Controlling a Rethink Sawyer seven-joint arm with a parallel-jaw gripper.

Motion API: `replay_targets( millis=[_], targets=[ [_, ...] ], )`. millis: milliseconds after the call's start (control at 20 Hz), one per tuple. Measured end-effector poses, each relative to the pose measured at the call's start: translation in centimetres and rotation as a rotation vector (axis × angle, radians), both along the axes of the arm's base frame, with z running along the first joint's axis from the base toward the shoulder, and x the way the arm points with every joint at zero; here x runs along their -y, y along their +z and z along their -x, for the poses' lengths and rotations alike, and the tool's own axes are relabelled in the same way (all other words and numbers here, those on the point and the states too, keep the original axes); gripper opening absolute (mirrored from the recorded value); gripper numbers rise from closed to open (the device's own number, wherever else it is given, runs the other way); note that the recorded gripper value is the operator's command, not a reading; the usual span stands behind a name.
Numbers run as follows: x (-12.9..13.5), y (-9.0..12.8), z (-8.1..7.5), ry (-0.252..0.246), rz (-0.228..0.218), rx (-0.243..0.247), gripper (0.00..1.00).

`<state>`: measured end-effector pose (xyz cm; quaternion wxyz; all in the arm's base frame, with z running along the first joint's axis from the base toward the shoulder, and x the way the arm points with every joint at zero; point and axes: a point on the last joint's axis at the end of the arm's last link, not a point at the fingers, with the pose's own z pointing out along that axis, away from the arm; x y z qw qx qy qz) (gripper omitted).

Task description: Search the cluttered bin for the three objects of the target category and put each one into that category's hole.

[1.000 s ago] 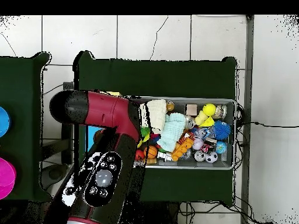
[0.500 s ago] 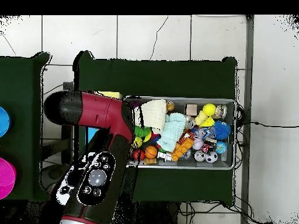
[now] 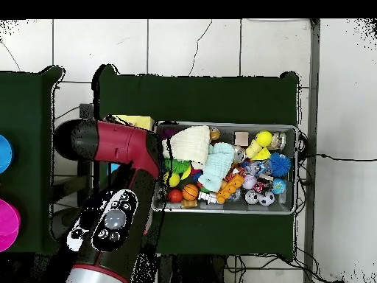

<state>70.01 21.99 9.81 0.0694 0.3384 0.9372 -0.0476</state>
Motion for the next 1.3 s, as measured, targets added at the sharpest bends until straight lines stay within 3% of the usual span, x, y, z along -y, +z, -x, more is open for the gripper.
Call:
replay_targets(
  millis=[200, 700, 900, 1300],
  targets=[
    [-0.3, -2.6, 0.2, 0.023, 0.03, 0.038, 0.0],
    [-0.8, -5.3, 1.0, 0.047, 0.059, 0.039, 0.0],
    [-0.8, -4.1, 0.8, 0.044, 0.052, 0.048, 0.0],
    [-0.6, 2.7, 0.1, 0.011, 0.003, 0.059, 0.0]
  ],
)
